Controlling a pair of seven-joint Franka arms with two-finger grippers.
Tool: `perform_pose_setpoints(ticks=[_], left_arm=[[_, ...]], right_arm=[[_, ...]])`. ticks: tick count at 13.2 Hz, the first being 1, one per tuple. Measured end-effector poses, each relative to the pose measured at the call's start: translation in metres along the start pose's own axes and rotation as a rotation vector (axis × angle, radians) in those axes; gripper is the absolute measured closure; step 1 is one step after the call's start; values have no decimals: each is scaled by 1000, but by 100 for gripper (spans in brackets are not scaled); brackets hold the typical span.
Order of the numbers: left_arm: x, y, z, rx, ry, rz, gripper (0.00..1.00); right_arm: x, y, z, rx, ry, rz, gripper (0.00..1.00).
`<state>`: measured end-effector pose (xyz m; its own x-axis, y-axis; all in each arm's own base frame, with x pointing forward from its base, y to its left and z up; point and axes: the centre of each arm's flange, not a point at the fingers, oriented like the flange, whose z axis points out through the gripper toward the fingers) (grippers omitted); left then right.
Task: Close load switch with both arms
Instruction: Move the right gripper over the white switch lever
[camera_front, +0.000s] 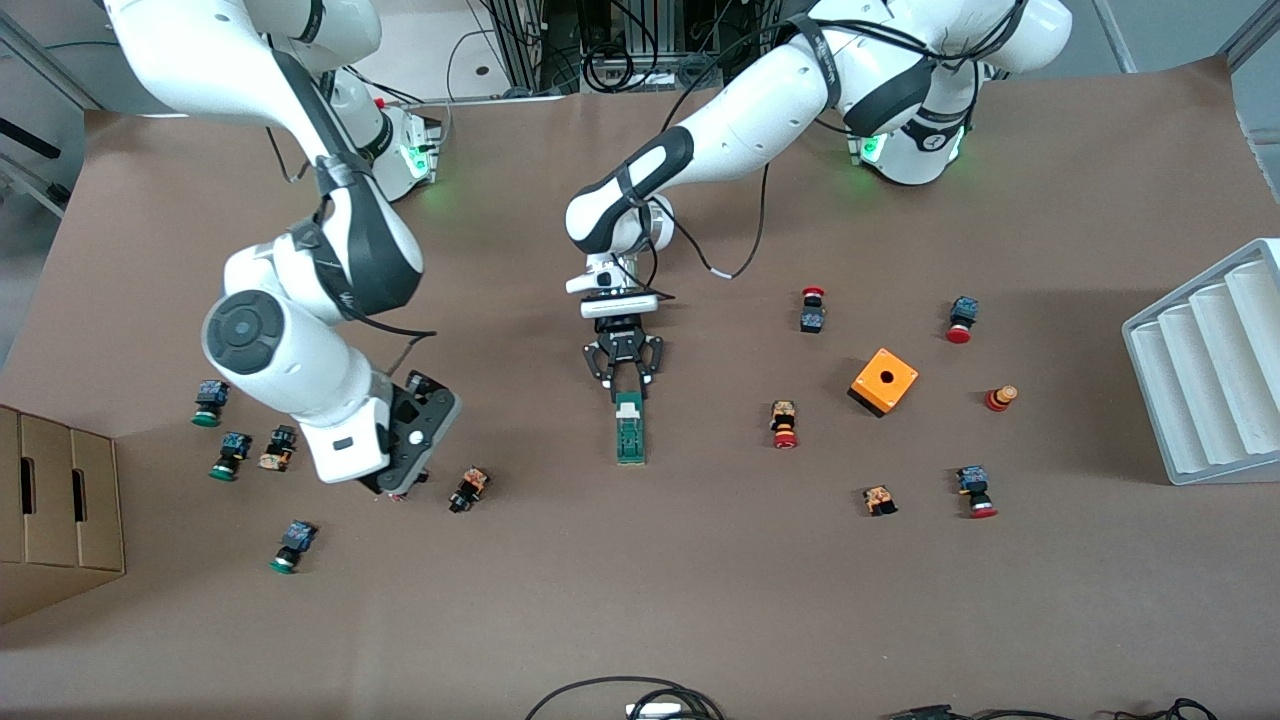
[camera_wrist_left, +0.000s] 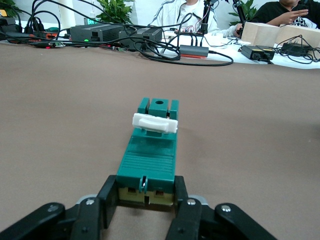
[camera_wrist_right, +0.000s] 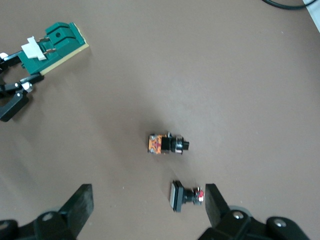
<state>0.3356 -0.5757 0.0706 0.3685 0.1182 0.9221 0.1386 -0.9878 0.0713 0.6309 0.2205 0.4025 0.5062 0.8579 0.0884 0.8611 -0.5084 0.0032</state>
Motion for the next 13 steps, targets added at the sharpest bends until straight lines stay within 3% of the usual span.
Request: perform_pose_setpoints(ticks=[6, 13], left_arm=[[0, 0, 0, 0, 0, 0, 50], [0, 0, 0, 0, 0, 0, 50]], right_arm=[[36, -43, 37, 27, -26, -83, 0], [73, -83, 85, 18, 8, -149, 0]])
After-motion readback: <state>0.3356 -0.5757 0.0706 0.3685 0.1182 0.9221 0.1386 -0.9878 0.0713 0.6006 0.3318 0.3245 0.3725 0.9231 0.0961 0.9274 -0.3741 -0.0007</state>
